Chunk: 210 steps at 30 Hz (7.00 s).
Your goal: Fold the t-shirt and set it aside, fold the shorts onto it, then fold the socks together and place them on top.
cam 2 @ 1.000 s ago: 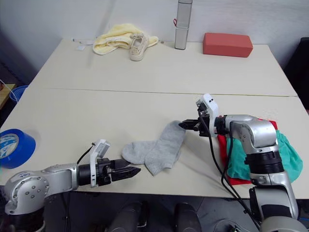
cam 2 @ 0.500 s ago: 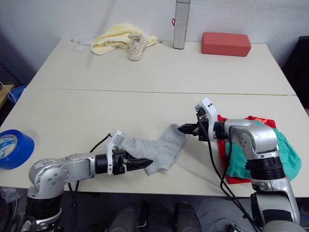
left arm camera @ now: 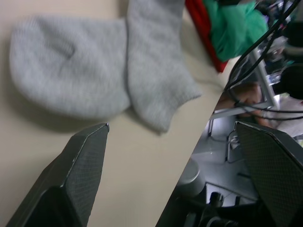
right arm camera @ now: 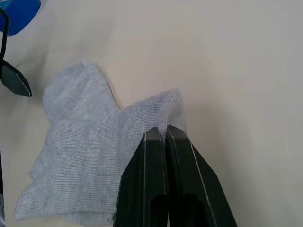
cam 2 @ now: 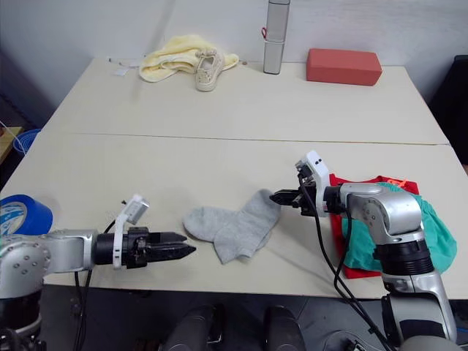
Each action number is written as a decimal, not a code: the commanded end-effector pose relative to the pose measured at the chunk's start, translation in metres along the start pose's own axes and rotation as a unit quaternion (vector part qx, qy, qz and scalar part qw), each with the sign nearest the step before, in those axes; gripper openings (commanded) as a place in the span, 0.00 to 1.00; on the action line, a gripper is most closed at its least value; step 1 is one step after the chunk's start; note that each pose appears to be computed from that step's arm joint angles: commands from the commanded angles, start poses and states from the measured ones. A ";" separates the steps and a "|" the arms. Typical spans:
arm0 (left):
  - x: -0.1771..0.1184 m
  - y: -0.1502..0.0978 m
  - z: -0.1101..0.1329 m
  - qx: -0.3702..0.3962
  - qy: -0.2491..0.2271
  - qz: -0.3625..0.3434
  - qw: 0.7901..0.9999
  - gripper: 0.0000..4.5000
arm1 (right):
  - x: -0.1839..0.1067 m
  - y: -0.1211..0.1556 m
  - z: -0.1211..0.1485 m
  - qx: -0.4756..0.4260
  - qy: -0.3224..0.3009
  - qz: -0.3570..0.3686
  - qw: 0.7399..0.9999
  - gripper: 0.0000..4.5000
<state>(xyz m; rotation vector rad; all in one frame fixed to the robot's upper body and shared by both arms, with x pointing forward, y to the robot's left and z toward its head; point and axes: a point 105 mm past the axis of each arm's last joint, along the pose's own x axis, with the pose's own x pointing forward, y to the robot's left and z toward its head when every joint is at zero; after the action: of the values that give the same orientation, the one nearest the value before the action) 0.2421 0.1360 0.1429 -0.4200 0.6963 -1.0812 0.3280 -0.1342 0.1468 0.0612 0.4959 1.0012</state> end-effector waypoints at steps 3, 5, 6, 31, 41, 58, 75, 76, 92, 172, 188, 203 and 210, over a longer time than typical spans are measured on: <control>0.021 0.004 0.003 -0.024 0.020 0.000 1.000 0.99 | -0.002 0.007 0.010 -0.022 -0.020 0.008 1.000 0.00; 0.027 0.005 0.006 -0.028 0.019 -0.002 0.999 0.99 | -0.001 0.008 0.010 -0.022 -0.019 0.009 1.000 0.00; 0.030 0.005 0.007 -0.029 0.018 -0.002 0.999 0.99 | -0.001 0.008 0.010 -0.023 -0.019 0.009 1.000 0.00; 0.074 0.015 -0.014 -0.027 0.066 0.011 0.997 0.57 | 0.003 0.011 0.011 -0.020 -0.026 0.011 0.999 0.00; 0.054 0.006 0.002 0.008 0.029 -0.029 0.999 0.00 | -0.011 0.015 0.010 -0.014 -0.031 0.006 0.999 0.00; 0.012 0.015 0.023 -0.013 0.022 -0.043 0.999 0.00 | -0.038 0.022 0.020 0.048 -0.091 0.015 0.995 0.00; 0.000 0.014 0.014 0.046 0.010 -0.027 0.999 0.49 | -0.024 0.043 -0.004 0.042 -0.080 0.035 0.995 0.00; -0.005 0.011 0.008 0.042 0.025 -0.030 0.998 0.49 | -0.024 0.043 -0.004 0.040 -0.081 0.034 0.995 0.00; 0.012 0.000 -0.034 0.048 0.038 -0.008 0.998 0.74 | -0.019 0.049 0.001 -0.031 -0.082 0.065 0.994 0.00; 0.056 0.044 0.084 0.296 0.006 -0.016 0.955 0.99 | -0.017 0.092 -0.081 0.131 0.051 0.051 0.989 1.00; 0.087 0.049 0.071 0.271 0.062 -0.065 0.959 1.00 | 0.021 0.113 -0.089 0.164 0.064 0.061 0.983 0.71; 0.091 0.056 0.075 0.255 0.005 -0.044 0.966 0.00 | 0.023 0.109 -0.088 0.166 0.067 0.058 0.982 0.00; 0.074 0.044 0.084 0.252 -0.035 -0.048 0.966 0.00 | 0.010 0.100 -0.080 0.155 0.068 0.058 0.984 0.00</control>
<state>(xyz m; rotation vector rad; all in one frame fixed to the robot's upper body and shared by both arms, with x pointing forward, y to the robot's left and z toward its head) 0.3529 0.0831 0.1393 -0.0517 0.3746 -1.2785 0.2189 -0.0826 0.0901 0.2917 0.8105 1.0183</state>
